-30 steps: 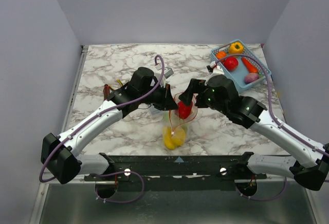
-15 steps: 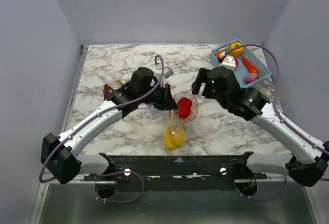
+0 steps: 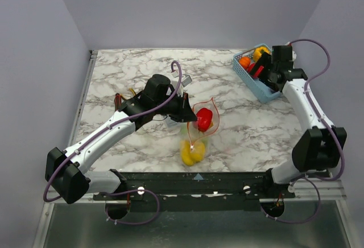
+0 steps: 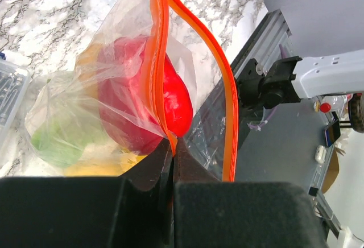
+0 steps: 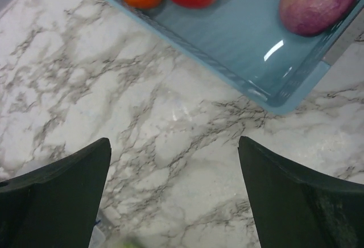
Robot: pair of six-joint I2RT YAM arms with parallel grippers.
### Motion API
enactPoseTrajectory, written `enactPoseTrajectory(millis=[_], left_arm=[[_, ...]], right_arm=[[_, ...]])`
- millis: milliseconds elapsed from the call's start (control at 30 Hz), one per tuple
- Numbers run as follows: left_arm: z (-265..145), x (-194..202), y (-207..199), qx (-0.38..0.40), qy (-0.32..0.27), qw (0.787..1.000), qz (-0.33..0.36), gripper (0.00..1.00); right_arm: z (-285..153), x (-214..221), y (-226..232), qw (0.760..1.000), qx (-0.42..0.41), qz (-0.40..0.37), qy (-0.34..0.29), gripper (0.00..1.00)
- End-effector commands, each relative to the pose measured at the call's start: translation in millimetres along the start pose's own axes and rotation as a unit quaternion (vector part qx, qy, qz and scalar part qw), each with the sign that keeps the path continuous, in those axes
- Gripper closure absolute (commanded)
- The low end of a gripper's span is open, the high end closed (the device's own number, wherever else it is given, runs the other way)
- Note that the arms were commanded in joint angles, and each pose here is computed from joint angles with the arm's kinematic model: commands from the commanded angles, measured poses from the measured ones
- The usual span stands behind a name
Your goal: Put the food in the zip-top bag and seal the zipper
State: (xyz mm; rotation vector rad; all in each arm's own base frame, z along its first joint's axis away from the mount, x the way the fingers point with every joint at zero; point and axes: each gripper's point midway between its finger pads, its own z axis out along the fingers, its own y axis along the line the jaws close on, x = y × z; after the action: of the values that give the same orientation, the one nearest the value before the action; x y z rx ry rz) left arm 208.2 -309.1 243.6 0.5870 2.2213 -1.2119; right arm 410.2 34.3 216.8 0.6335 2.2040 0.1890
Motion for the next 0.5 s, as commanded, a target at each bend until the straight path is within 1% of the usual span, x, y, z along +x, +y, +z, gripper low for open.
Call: enactPoseTrajectory(millis=[0, 33, 167, 267, 333, 467], left_arm=[[-6.6, -9.8, -13.6, 0.022, -0.017, 0.999, 0.016, 1.00], [-5.9, -9.4, -12.8, 0.021, -0.015, 1.000, 0.016, 1.00], [-3.8, -7.5, -12.8, 0.025, -0.009, 1.000, 0.012, 1.00], [-3.0, -7.1, -12.3, 0.025, -0.008, 1.000, 0.011, 1.00], [-2.8, -6.8, -11.8, 0.024, -0.007, 1.000, 0.010, 1.00], [-1.7, -5.7, -14.4, 0.032, -0.003, 0.999, 0.008, 1.00]], right_arm=[[42.7, -19.7, 5.7, 1.000, -0.008, 0.010, 0.005, 0.03], [53.4, -22.6, 3.2, 1.000, 0.001, 0.016, 0.007, 0.00], [103.5, -25.5, -10.0, 0.998, 0.047, 0.044, 0.027, 0.00], [129.4, -40.6, -31.7, 0.993, 0.091, 0.068, 0.002, 0.00], [146.5, -46.1, -33.6, 0.994, 0.074, 0.079, -0.017, 0.00], [174.1, -53.1, -43.3, 0.989, 0.022, 0.142, -0.016, 0.00]])
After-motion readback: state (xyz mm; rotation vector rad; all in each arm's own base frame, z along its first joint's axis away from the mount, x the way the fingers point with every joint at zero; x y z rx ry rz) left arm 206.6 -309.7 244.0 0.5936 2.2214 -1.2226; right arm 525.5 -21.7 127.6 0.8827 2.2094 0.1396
